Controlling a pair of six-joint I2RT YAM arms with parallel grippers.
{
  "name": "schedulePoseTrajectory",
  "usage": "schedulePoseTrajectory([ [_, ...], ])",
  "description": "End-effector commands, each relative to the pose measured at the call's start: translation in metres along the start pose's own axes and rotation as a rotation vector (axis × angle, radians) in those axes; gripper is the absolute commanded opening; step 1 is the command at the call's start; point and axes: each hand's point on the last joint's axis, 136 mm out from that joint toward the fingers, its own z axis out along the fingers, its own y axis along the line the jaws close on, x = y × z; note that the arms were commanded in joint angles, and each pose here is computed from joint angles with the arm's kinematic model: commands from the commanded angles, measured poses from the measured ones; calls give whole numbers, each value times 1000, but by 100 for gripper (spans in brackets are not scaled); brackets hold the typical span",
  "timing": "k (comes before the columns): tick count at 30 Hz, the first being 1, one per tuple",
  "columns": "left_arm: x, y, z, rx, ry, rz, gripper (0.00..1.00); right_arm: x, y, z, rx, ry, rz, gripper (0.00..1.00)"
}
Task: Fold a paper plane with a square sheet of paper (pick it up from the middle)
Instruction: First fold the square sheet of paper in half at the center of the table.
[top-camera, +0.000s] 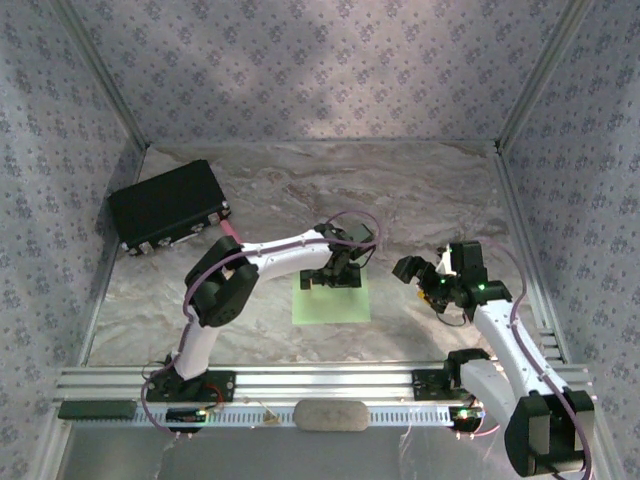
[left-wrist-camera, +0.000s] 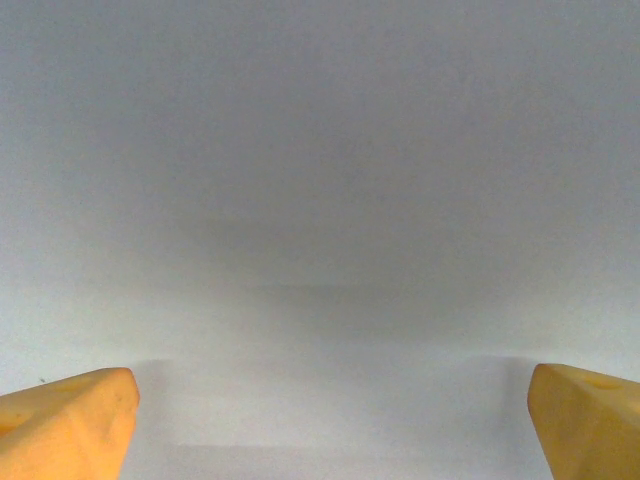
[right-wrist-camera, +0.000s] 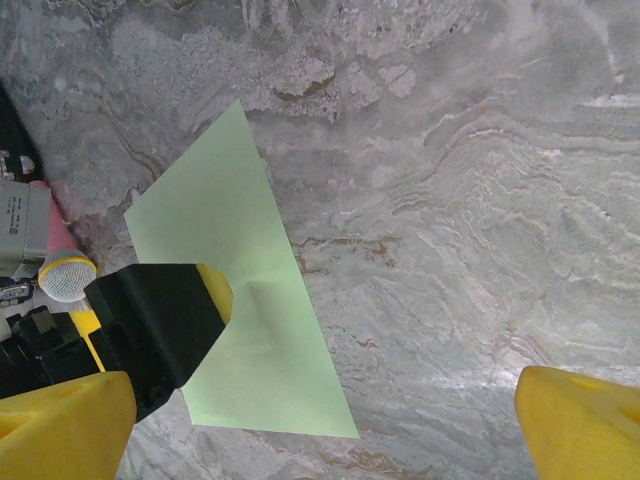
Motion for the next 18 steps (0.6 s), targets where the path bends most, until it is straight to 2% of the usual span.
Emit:
schedulePoseTrajectory([
  [1,1,1,3,-26,15,1,100,0,2,-2,7,3,-21,99],
  [9,-2,9,9,-38,20,-13,100,-1,1,-1,17,4,-22,99],
  [18,0,1,12,-5,35,14,100,1,2,-2,9,7,-29,99],
])
